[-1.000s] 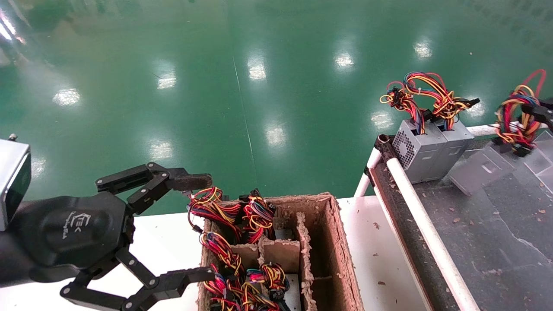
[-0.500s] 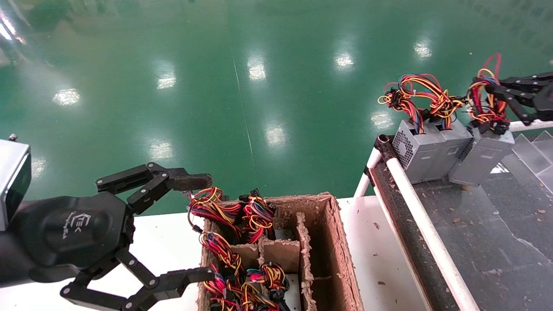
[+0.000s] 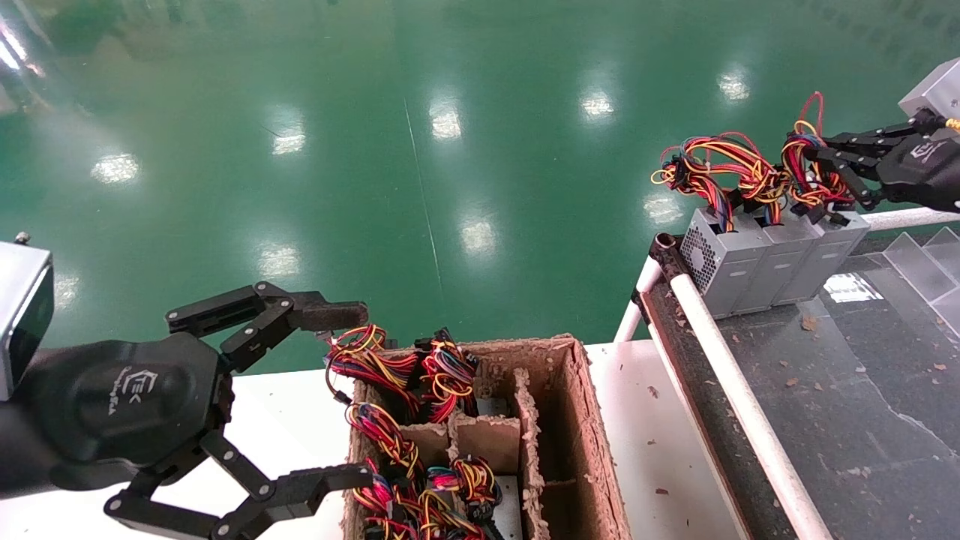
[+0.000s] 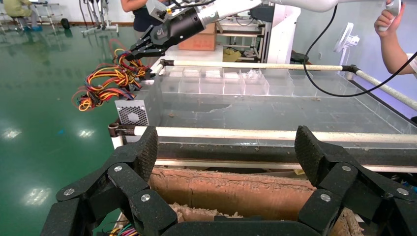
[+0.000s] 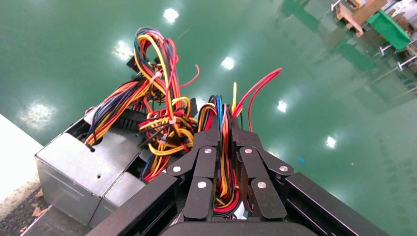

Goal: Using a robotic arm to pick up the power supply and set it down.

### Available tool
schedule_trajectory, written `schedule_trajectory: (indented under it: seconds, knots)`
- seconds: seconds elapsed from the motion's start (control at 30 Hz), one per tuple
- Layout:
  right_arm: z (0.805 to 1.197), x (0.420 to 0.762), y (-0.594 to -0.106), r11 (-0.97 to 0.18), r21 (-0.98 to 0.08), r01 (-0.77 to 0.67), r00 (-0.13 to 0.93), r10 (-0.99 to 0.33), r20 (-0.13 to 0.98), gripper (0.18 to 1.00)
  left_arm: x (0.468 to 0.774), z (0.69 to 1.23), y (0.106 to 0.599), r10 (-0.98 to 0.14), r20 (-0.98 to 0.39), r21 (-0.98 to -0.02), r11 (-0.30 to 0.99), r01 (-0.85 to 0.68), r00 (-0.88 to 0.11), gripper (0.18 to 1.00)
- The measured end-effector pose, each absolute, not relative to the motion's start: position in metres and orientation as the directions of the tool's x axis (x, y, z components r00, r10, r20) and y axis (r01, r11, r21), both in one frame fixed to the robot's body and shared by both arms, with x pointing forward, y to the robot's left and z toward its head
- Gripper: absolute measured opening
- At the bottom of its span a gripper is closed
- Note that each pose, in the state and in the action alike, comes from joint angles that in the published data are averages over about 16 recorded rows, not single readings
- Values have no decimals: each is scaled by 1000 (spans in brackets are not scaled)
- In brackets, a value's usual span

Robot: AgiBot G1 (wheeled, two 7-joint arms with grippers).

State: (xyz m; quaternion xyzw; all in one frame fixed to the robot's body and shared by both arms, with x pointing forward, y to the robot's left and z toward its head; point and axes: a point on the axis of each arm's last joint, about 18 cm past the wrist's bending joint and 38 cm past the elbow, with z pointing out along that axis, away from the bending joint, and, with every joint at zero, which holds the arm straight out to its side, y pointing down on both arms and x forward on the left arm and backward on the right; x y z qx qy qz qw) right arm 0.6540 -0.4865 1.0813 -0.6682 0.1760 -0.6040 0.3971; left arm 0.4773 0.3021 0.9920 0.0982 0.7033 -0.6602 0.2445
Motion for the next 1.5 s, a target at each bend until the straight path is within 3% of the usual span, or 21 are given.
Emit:
schedule_trajectory:
  seconds: [0.37,0.57,1.1,1.5]
  knots:
    - [1075,652,-493,-623,-752,216,235,-715,659,286,477,992,302,-185,-474,-881,109,461,-861,1001]
    - [1077,645,-499,-622,-752,220,236,-714,659,361,477,992,302,-185,-474,-881,109,461,-861,1001]
    - [1097,624,-505,-546,-747,380,188,-745,640,710,477,992,302,-185,-474,-881,109,461,-861,1001]
    - [1094,613,-481,-460,-750,476,266,-737,621,916,477,992,302,-186,-474,-881,109,461,-861,1001]
